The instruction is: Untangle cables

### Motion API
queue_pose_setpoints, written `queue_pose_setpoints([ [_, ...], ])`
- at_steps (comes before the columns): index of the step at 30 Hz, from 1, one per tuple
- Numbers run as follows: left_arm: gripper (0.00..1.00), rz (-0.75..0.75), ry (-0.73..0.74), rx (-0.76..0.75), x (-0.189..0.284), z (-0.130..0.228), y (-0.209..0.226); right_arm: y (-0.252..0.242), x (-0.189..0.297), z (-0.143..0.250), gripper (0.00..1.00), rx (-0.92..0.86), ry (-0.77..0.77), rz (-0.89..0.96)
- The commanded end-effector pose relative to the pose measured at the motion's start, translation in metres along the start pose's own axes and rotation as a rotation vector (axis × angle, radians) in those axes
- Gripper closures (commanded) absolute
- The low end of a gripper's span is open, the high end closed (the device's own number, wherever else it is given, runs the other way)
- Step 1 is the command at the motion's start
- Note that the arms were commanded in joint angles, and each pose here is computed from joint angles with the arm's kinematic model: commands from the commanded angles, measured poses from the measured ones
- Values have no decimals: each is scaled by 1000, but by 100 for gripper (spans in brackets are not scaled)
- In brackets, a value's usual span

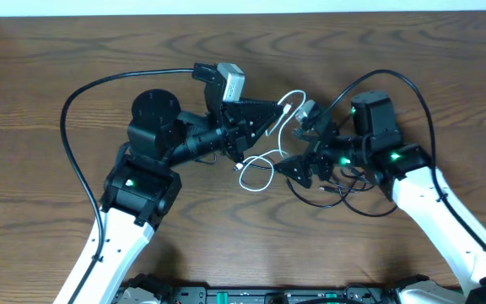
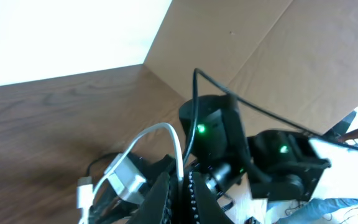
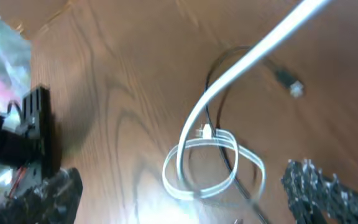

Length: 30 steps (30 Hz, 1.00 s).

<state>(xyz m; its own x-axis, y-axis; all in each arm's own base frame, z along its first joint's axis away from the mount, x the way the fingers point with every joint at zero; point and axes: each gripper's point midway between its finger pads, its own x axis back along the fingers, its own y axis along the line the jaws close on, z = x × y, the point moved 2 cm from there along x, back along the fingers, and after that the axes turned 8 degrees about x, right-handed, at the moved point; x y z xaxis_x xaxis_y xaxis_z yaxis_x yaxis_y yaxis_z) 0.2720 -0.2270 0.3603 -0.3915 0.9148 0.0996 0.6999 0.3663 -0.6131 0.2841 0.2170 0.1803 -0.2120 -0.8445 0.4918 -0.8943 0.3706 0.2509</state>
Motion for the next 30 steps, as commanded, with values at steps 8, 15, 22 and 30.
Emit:
queue_pose_setpoints([
  [8, 92, 31, -60, -23, 18, -15, -26, 4, -7, -1, 18, -26, -64, -19],
  [15, 92, 32, -61, -1, 18, -15, -27, 10, -12, -17, 15, 38, -115, -29],
  [22, 92, 32, -63, -3, 19, -15, -27, 18, -29, -25, 46, 74, -116, 19],
  [30, 93, 17, -73, -4, 21, -18, -23, 15, -29, -11, 99, -10, -63, 20],
])
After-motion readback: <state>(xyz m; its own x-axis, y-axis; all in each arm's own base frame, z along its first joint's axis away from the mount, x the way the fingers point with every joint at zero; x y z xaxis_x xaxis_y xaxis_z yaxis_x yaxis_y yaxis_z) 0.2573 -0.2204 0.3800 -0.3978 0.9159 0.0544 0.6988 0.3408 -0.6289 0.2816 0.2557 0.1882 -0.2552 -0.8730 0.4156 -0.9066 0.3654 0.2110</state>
